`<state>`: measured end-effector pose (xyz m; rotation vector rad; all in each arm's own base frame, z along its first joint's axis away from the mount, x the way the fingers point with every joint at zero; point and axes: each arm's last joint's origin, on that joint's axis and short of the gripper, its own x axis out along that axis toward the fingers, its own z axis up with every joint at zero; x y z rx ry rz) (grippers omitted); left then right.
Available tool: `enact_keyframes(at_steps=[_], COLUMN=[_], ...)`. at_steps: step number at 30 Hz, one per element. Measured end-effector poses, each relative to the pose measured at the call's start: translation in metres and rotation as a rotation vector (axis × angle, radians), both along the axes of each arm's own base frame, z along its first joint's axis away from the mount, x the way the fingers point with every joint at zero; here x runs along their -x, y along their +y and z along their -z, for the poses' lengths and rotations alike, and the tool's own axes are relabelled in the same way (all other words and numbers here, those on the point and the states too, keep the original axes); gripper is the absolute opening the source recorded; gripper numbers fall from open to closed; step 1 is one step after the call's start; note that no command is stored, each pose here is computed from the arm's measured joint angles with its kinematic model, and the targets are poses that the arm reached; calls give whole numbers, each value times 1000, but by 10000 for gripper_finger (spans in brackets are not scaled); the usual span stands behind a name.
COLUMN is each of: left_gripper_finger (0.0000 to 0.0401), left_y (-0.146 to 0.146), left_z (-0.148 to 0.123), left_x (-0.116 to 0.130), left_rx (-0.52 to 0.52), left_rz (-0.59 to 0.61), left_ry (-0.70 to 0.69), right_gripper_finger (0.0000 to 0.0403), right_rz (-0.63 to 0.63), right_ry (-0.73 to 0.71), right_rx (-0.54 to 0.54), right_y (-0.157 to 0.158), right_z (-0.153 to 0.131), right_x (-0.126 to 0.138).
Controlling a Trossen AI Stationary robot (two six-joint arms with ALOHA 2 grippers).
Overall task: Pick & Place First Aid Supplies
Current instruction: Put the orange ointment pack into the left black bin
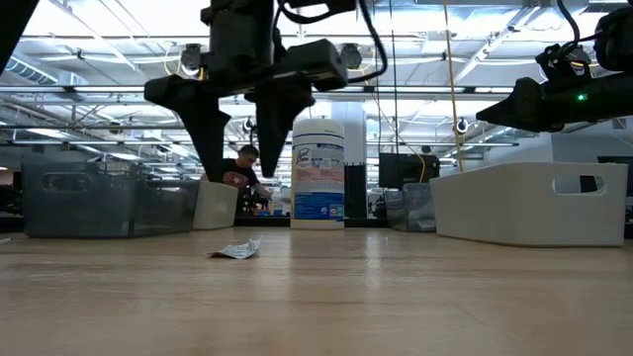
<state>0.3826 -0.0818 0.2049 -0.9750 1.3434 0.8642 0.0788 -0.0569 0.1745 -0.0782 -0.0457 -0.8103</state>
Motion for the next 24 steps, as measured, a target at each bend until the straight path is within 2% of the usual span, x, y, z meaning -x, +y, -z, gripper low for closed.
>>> enact_keyframes(at_steps=[8,19,24], left_gripper_finger=[255,246,208], left_y=[-27,-35,-34], left_z=[25,57,58], left_x=[-10,-16,-17], left_rx=[24,1,3], left_rz=[-30,-41,-44], left_ry=[-14,30,33], right_gripper_finger=[238,238,238], right_rz=[0,0,0], right_ry=[0,0,2], right_rx=[0,0,-1], right_y=[0,0,0], right_z=[0,0,0], right_x=[0,0,0])
